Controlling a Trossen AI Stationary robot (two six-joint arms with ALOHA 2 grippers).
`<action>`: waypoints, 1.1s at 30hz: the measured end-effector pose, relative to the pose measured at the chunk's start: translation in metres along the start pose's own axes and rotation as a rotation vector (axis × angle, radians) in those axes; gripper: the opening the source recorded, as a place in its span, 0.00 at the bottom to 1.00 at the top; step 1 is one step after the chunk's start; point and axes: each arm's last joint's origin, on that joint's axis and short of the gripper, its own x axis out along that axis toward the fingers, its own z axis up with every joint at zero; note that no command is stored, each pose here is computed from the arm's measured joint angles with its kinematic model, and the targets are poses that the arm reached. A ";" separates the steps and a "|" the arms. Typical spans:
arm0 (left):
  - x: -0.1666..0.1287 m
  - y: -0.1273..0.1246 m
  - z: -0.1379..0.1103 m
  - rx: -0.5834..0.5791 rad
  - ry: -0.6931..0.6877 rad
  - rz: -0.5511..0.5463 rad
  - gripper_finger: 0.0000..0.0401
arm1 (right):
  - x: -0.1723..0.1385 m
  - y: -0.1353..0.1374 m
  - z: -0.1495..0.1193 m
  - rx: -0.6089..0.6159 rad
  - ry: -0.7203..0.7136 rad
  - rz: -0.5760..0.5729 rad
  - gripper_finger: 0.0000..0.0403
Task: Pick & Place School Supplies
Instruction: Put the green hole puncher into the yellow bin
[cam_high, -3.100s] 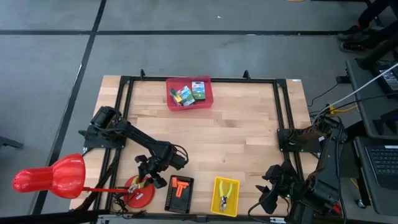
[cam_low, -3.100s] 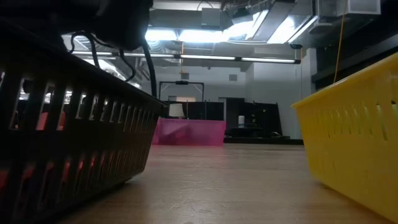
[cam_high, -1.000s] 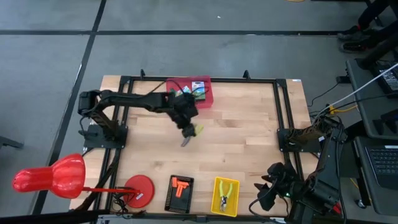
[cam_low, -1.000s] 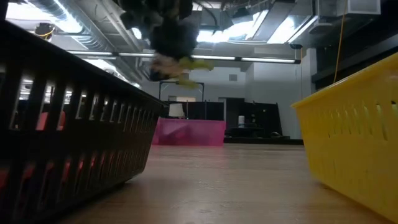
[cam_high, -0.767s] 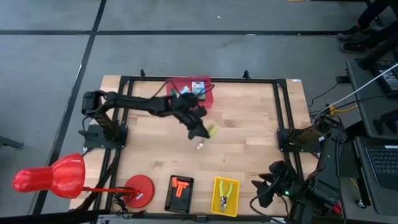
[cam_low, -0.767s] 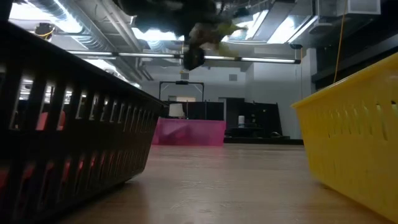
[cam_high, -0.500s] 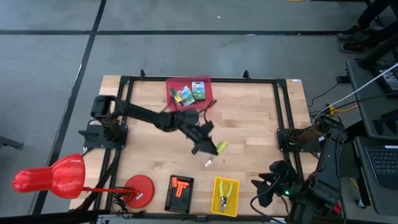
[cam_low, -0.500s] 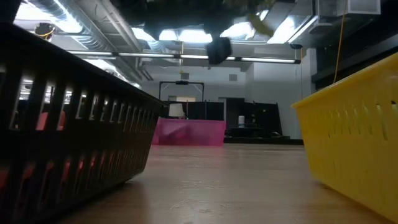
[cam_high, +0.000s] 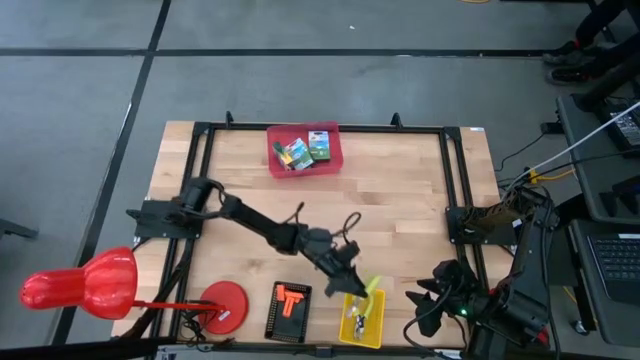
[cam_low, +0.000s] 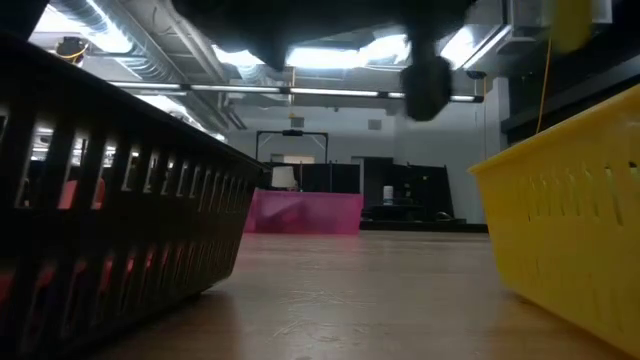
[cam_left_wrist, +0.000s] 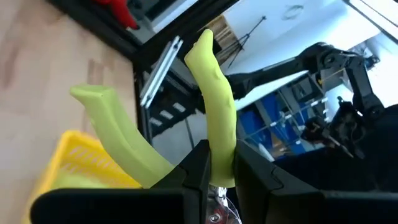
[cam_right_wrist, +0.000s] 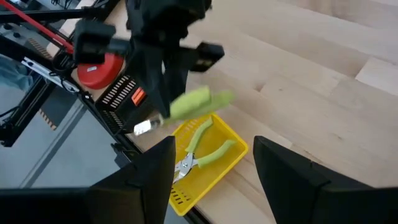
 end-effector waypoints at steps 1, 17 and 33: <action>0.006 -0.001 -0.002 0.000 -0.007 0.002 0.12 | 0.000 0.000 0.000 -0.009 0.000 0.001 0.54; 0.041 -0.018 -0.040 -0.095 0.029 0.175 0.12 | -0.003 -0.001 -0.003 -0.080 0.005 0.008 0.54; 0.041 -0.016 -0.051 -0.176 0.049 0.261 0.34 | -0.007 -0.003 -0.006 -0.131 -0.004 0.026 0.54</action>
